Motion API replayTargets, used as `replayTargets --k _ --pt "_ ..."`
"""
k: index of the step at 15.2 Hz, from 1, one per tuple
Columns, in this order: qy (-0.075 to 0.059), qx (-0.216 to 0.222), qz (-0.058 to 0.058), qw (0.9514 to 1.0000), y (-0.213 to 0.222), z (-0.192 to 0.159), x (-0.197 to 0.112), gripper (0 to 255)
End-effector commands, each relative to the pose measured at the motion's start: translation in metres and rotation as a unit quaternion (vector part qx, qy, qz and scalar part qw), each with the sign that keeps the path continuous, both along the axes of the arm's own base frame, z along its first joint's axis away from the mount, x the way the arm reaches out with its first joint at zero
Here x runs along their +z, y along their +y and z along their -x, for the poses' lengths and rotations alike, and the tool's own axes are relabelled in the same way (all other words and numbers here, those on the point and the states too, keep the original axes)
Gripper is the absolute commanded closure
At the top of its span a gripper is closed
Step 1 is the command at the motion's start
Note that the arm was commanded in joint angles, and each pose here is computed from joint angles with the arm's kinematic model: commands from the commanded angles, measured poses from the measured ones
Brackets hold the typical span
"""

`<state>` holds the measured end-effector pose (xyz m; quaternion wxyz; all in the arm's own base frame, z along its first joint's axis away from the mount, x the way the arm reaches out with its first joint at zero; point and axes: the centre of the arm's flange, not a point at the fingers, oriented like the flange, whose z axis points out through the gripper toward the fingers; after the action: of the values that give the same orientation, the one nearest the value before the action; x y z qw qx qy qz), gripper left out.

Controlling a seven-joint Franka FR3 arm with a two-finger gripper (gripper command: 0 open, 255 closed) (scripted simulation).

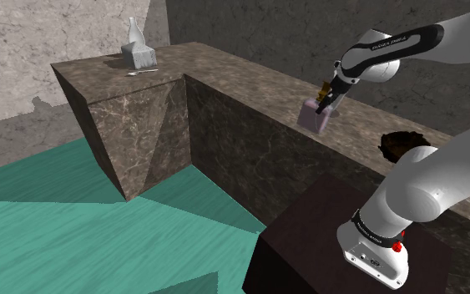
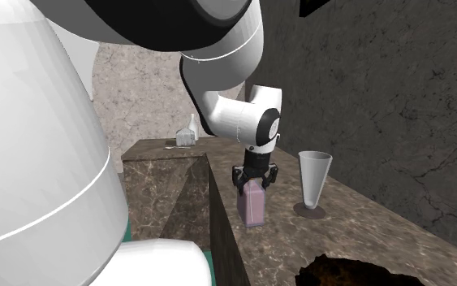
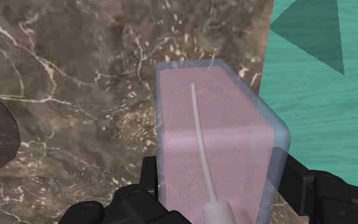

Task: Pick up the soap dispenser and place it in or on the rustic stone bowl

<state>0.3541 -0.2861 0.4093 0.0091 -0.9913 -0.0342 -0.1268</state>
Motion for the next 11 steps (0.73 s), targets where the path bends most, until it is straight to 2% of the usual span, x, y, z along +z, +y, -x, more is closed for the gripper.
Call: replayTargets --k 1,11 --pt "0.0 0.0 0.0 1.0 0.0 0.0 0.008 255" --pt "0.0 0.0 0.0 1.0 0.0 0.0 0.061 255"
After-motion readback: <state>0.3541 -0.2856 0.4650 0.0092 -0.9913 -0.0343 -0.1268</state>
